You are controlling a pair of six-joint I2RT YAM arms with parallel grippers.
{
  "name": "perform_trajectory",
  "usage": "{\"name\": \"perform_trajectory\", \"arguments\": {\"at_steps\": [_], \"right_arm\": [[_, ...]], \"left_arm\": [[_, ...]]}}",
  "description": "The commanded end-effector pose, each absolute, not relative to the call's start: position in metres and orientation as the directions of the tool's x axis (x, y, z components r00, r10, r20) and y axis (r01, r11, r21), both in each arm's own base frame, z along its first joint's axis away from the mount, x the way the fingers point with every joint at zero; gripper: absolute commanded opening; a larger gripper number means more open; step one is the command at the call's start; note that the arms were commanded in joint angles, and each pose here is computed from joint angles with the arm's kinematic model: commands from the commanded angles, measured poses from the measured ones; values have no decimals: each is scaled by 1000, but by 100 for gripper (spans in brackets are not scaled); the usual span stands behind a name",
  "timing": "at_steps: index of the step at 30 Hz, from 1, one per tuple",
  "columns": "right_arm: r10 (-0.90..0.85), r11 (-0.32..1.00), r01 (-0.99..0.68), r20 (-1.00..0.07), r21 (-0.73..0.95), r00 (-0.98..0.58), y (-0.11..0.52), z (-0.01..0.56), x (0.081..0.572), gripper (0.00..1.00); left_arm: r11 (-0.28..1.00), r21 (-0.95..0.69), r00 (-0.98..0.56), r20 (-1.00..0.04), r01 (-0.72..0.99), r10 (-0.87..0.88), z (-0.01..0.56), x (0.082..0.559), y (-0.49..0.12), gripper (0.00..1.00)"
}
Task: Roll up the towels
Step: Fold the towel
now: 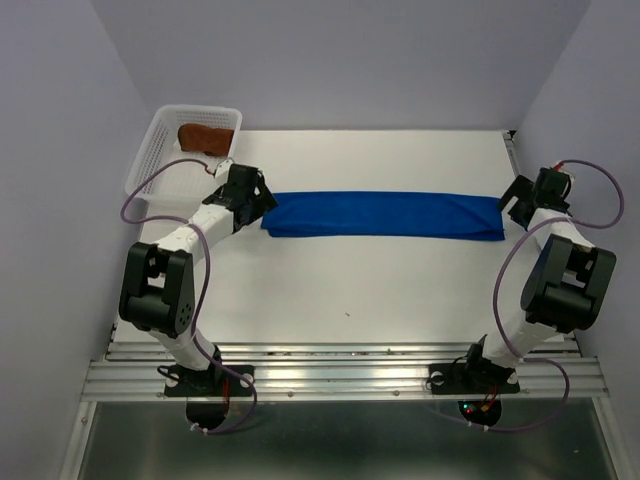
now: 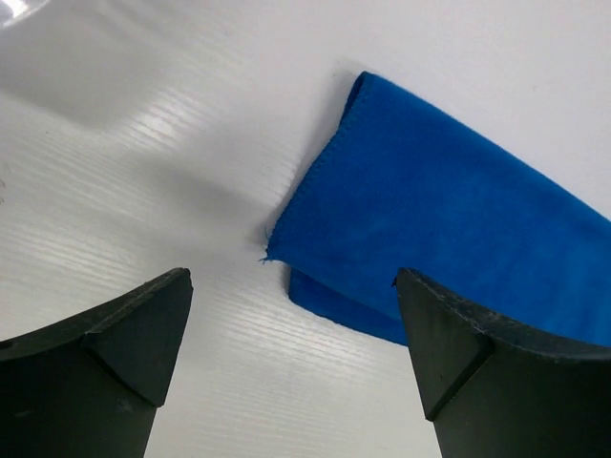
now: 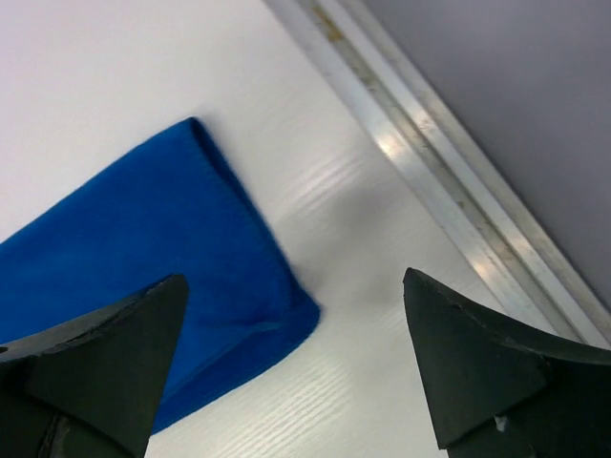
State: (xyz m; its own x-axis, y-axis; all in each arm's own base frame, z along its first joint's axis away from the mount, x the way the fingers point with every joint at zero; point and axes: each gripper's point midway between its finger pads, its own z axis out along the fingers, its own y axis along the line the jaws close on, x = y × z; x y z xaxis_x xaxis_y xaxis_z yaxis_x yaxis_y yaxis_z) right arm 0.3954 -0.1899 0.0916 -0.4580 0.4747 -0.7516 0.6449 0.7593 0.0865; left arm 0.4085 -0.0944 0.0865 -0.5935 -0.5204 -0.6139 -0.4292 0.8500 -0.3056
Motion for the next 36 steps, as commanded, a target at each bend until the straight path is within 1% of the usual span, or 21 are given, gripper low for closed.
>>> {"name": "perform_trajectory", "arguments": {"at_steps": [1, 3, 4, 6, 8, 9, 11, 13, 14, 16, 19, 20, 22, 24, 25, 28, 31, 33, 36], "right_arm": [[413, 862, 477, -786, 173, -460, -167, 124, 424, 100], [402, 885, 422, -784, 198, -474, -159, 127, 431, 100], [380, 911, 344, -788, 228, -484, -147, 132, 438, 100], [377, 925, 244, -779, 291, -501, -129, 137, 447, 100], [395, 913, 152, -724, 379, -566, -107, 126, 452, 100], [400, 909, 146, -717, 391, -571, -103, 127, 458, 100], [469, 877, 229, -644, 423, -604, -104, 100, 454, 100], [492, 864, 268, -604, 426, -627, -104, 87, 448, 100], [515, 853, 315, -582, 416, -629, -107, 76, 443, 100], [579, 812, 391, -519, 433, -629, -107, 55, 438, 100], [622, 776, 436, -438, 456, -649, -100, 33, 430, 100], [640, 765, 480, -422, 429, -642, -108, 23, 425, 100], [646, 762, 513, -424, 395, -634, -114, 18, 420, 100], [661, 749, 566, -450, 345, -600, -135, 19, 414, 100], [653, 755, 567, -461, 330, -601, -138, 20, 413, 100], [620, 775, 568, -511, 278, -596, -155, 28, 416, 100], [542, 830, 500, -566, 247, -621, -162, 42, 427, 100], [504, 857, 454, -582, 243, -638, -161, 45, 432, 100], [414, 909, 342, -607, 237, -679, -156, 50, 440, 100]], "left_arm": [[863, -363, -565, -653, -351, -504, 131, 424, -107, 99], [866, -372, -565, -657, -333, -499, 136, 430, -113, 99], [875, -384, -570, -664, -295, -484, 142, 438, -122, 99], [880, -388, -574, -668, -274, -473, 144, 446, -130, 99], [885, -397, -593, -662, -242, -459, 141, 459, -143, 99], [887, -403, -602, -657, -228, -453, 139, 463, -150, 99], [879, -441, -646, -621, -179, -444, 127, 475, -172, 99], [878, -449, -661, -609, -168, -438, 118, 478, -179, 99], [873, -463, -683, -590, -151, -431, 113, 477, -186, 99], [873, -462, -706, -566, -156, -426, 98, 479, -190, 99], [883, -443, -734, -546, -155, -403, 82, 480, -192, 99], [888, -428, -738, -543, -168, -401, 77, 481, -188, 99], [892, -402, -747, -524, -206, -409, 64, 482, -178, 99], [887, -401, -749, -510, -227, -422, 57, 482, -170, 99], [884, -403, -759, -492, -236, -427, 49, 477, -166, 99], [877, -411, -751, -489, -250, -444, 44, 479, -155, 99], [892, -376, -766, -485, -252, -421, 35, 479, -149, 99], [902, -363, -775, -491, -235, -399, 31, 480, -148, 99], [906, -368, -790, -481, -211, -380, 27, 482, -152, 99]]}}
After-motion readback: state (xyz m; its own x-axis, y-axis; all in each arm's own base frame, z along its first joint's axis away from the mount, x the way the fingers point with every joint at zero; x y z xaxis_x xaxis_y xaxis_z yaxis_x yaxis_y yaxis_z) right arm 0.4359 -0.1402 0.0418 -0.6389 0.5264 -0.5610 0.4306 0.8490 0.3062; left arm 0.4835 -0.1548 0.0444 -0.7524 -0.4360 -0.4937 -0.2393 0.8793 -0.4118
